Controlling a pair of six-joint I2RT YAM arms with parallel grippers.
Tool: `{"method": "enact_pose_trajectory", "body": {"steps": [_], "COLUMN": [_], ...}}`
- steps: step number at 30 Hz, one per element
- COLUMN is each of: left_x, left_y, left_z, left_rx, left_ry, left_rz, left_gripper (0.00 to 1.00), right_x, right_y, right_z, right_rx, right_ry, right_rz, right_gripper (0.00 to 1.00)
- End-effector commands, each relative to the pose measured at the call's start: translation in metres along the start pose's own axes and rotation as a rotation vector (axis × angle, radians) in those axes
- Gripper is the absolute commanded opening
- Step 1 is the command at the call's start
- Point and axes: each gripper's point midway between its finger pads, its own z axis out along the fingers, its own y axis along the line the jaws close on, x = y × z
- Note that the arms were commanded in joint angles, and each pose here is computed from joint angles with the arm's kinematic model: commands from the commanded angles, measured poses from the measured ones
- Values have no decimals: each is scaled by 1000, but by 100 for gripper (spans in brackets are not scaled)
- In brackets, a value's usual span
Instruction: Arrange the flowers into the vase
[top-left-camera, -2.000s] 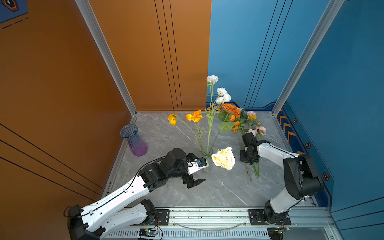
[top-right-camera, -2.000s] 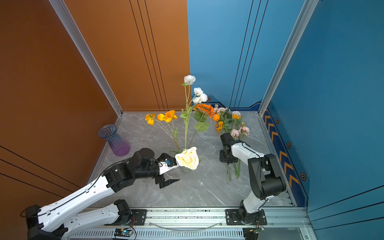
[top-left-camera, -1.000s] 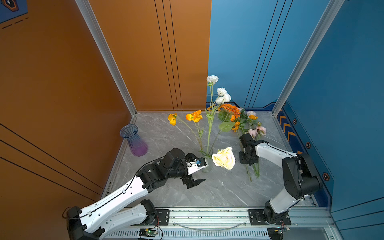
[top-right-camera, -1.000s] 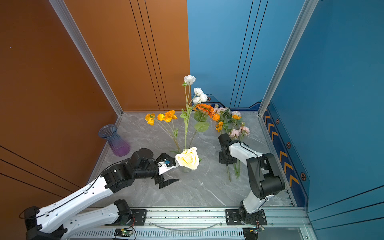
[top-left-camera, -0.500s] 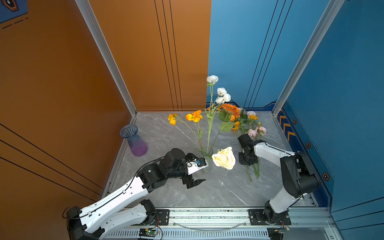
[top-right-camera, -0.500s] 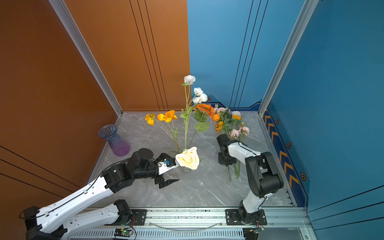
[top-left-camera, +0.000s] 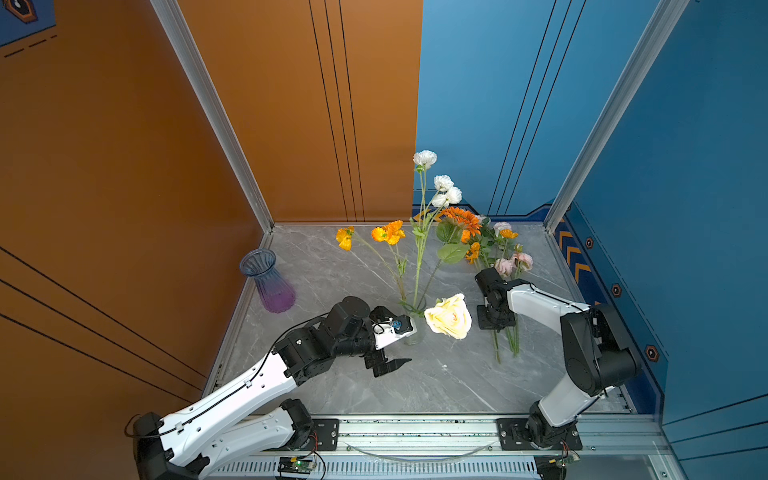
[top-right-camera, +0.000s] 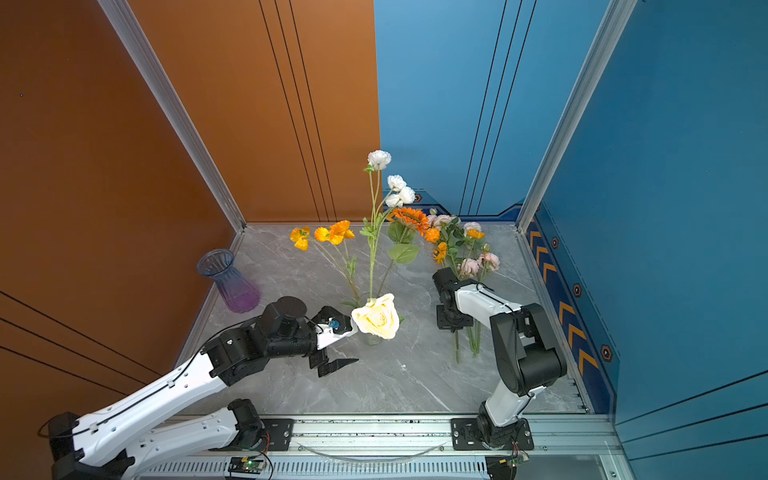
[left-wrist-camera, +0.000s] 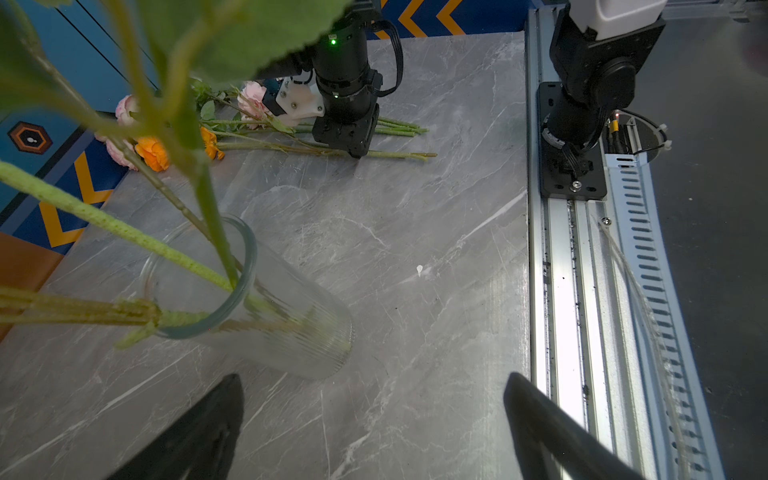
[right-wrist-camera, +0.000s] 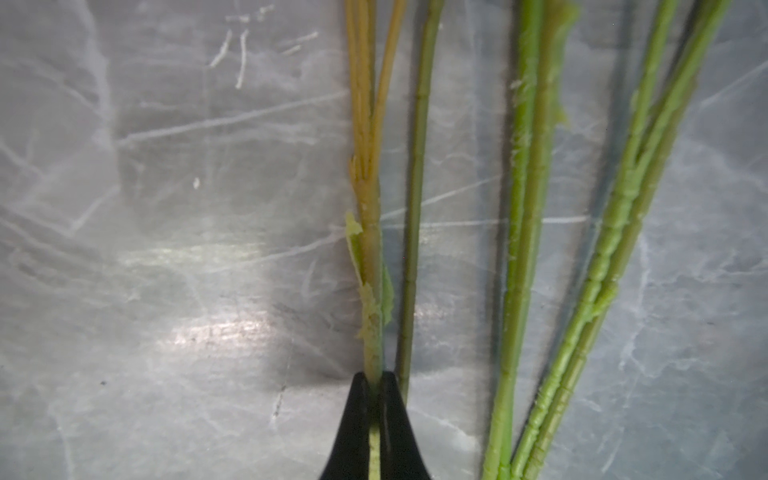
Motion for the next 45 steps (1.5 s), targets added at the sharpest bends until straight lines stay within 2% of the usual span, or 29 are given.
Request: {"method": "enact_pose_trajectory", "body": {"steps": [1, 8, 13, 19, 21, 25, 30, 35, 40, 45], "left_x": [-12, -12, -14, -16, -17, -19, -17, -17, -21, -24], "left_y": [-2, -2, -2, -3, -2, 0, 10, 19, 23, 26], "left_z": [-9, -9, -10, -12, -13, -18, -28, -34, -41, -46], "left_rx": [12, 12, 11, 14, 11, -7, -80, -113, -129, -144], "left_ry": [-30, -31, -37, -45, -48, -60, -67, -73, -103, -135], "left_rz": [-3, -2, -2, -3, -2, 1, 15, -2, -16, -26], "left_gripper": [98, 98, 98, 98, 98, 98, 98, 98, 98, 98], "right_x": [-5, -26, -34, -51, -62, -88, -105, -95, -77, -55], "right_y": [-1, 21, 43, 48, 44, 41, 40, 22, 28, 65], "right_z": [-10, -52, -83, -125, -140, -176, -235, -297, -346, -377], "right_rx": [10, -114, -295, -449, -484, -543, -489, -409, -448, -581], "right_ry": [-13, -138, -186, -301, -391, -658, -971, -1230, -1427, -1545], "right_rz": [-16, -46, -40, 45, 101, 219, 279, 335, 327, 250], "right_gripper": [0, 0, 0, 0, 0, 0, 0, 0, 0, 0]}}
